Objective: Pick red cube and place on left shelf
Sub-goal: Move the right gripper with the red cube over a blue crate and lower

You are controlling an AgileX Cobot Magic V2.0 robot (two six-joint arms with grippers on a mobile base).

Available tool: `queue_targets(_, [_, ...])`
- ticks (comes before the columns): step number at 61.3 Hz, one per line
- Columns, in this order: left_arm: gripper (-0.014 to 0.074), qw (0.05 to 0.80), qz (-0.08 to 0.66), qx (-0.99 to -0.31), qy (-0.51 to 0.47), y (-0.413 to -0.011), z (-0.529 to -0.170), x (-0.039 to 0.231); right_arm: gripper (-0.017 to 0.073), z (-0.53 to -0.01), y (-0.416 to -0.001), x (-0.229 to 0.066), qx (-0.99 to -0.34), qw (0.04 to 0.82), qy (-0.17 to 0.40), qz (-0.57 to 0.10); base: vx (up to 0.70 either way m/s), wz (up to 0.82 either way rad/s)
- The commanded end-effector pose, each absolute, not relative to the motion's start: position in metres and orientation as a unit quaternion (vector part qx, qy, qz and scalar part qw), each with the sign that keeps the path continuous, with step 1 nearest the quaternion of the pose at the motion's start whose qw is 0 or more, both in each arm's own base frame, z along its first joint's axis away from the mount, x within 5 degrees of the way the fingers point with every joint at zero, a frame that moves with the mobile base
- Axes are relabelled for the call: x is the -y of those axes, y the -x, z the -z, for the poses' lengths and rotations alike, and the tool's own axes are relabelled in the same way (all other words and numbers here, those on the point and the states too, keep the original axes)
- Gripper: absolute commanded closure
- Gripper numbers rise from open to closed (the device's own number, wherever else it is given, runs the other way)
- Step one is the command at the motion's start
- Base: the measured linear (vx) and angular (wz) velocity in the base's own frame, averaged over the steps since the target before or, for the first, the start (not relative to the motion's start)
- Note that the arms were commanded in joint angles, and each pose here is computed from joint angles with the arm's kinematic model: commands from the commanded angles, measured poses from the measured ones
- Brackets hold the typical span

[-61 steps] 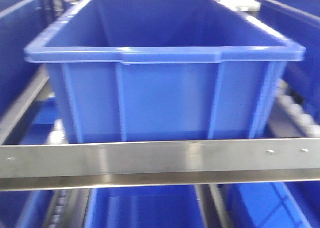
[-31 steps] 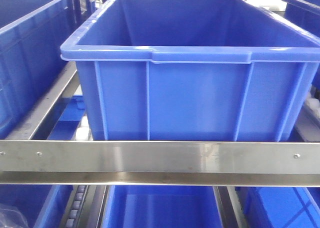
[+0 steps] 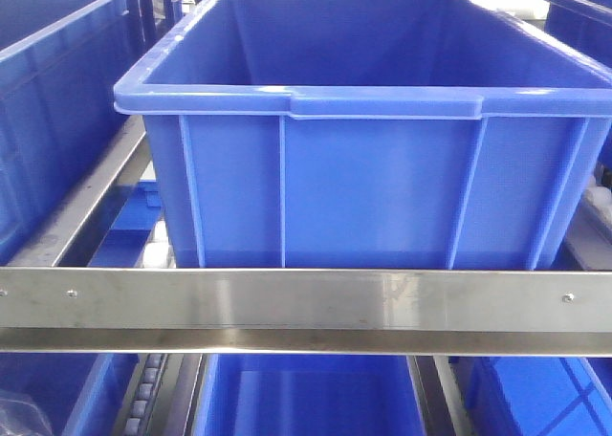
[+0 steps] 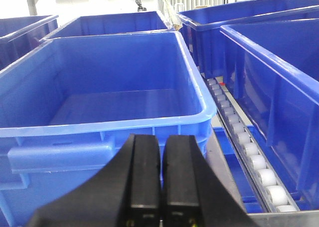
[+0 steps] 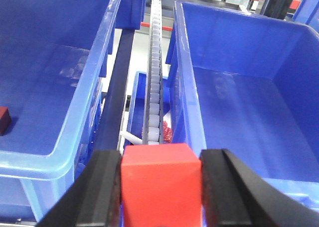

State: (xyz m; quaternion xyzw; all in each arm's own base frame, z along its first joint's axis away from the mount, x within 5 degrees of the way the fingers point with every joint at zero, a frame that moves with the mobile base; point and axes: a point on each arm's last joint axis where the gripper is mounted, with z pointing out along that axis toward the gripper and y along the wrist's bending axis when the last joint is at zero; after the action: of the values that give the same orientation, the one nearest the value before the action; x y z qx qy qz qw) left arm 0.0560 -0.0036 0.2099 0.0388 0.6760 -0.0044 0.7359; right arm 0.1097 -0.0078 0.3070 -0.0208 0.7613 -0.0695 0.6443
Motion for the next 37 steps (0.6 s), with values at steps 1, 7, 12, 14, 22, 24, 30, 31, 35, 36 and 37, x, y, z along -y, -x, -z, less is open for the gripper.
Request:
queue_targets(1, [0.0488, 0.754, 0.004, -0.656, -0.034, -0.0570, -0.2095, 0.0030, 0.0510, -0.3246, -0.1107, 0.0063, -0.725, 0.684, 0.032, 0.073, 0.00, 0.00])
queue_targets(7, [0.0488, 0.754, 0.004, -0.656, -0.034, -0.0570, -0.2095, 0.0030, 0.0510, -0.3246, -0.1107, 0.0063, -0.725, 0.684, 0.032, 0.073, 0.00, 0.00])
queue_targets(12, [0.0488, 0.754, 0.004, -0.656, -0.034, -0.0569, -0.2096, 0.0030, 0.0510, -0.3246, -0.1107, 0.0063, -0.725, 0.684, 0.032, 0.073, 0.00, 0.00])
queue_targets(14, [0.0488, 0.754, 0.004, -0.656, -0.034, -0.0570, -0.2095, 0.0030, 0.0510, -0.3246, -0.1107, 0.0063, -0.725, 0.684, 0.032, 0.073, 0.00, 0.00])
queue_targets(22, [0.0488, 0.754, 0.004, -0.656, -0.034, -0.0570, -0.2095, 0.0030, 0.0510, -0.3246, -0.1107, 0.0063, -0.725, 0.684, 0.032, 0.073, 0.00, 0.00])
queue_targets(24, [0.0488, 0.754, 0.004, -0.656, -0.034, -0.0570, -0.2095, 0.0030, 0.0510, -0.3246, -0.1107, 0.0063, -0.725, 0.684, 0.032, 0.073, 0.00, 0.00])
queue_targets(30, [0.0488, 0.754, 0.004, -0.656, -0.034, -0.0570, -0.2095, 0.0030, 0.0510, -0.3246, -0.1107, 0.0063, -0.725, 0.684, 0.032, 0.073, 0.00, 0.00])
queue_targets(31, [0.0488, 0.754, 0.004, -0.656, -0.034, -0.0570, -0.2095, 0.0030, 0.0510, -0.3246, -0.1107, 0.0063, -0.725, 0.684, 0.032, 0.073, 0.00, 0.00])
queue_targets(35, [0.0488, 0.754, 0.004, -0.656, -0.034, -0.0569, -0.2096, 0.0030, 0.0510, -0.3246, -0.1107, 0.0063, -0.725, 0.684, 0.032, 0.073, 0.00, 0.00])
queue_targets(36, [0.0488, 0.754, 0.004, -0.656, -0.034, -0.0569, -0.2096, 0.0030, 0.0510, -0.3246, -0.1107, 0.0063, -0.725, 0.684, 0.032, 0.073, 0.00, 0.00])
queue_targets(37, [0.0488, 0.754, 0.004, -0.656, -0.034, -0.0570, -0.2095, 0.0030, 0.0510, -0.3246, -0.1107, 0.0063, -0.725, 0.684, 0.032, 0.073, 0.00, 0.00])
